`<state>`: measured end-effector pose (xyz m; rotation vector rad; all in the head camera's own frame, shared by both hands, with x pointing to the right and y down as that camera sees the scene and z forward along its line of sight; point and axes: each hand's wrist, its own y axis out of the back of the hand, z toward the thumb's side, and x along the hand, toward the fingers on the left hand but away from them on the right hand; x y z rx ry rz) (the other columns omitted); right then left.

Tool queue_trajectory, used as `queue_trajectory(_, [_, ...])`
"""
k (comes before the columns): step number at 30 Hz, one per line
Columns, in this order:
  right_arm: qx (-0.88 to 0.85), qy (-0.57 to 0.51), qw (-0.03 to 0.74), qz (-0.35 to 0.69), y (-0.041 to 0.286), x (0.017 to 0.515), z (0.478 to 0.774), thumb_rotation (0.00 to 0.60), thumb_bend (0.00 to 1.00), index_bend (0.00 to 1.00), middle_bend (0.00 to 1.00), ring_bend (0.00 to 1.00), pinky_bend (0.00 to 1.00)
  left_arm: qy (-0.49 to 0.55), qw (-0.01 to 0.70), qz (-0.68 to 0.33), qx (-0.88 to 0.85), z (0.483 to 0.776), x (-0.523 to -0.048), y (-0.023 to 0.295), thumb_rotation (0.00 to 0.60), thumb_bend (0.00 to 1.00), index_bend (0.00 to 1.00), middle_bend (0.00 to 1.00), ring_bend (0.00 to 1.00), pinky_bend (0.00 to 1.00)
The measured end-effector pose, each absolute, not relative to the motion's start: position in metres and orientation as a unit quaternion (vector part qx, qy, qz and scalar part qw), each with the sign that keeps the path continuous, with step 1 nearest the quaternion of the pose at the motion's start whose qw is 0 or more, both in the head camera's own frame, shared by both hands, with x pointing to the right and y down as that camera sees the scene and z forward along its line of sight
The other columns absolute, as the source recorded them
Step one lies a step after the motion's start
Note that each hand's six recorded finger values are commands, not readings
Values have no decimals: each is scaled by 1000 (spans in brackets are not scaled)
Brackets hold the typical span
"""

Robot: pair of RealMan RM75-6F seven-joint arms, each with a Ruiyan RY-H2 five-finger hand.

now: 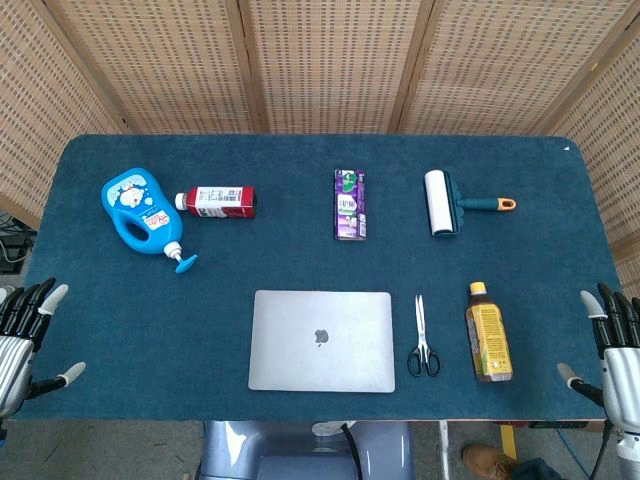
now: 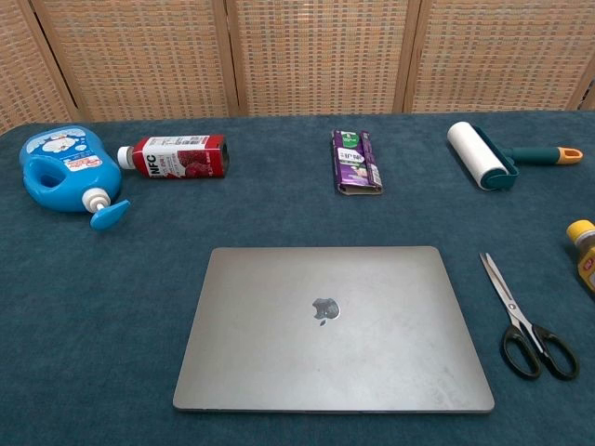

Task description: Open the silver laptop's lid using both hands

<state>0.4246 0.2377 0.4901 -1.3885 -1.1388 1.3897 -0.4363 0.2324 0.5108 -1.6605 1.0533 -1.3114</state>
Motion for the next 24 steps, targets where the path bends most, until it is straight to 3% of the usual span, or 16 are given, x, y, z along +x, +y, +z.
queue_trajectory(9, [-601, -415, 424, 535, 234, 404, 508, 600, 0, 0, 0, 0, 0, 414, 373, -516, -650, 516, -438, 228, 600, 0, 0, 0, 0, 0])
queue_trajectory(24, [-803, -153, 438, 375, 213, 240, 584, 600, 0, 33, 8, 0, 0, 416, 352, -553, -630, 536, -452, 216, 600, 0, 0, 0, 0, 0])
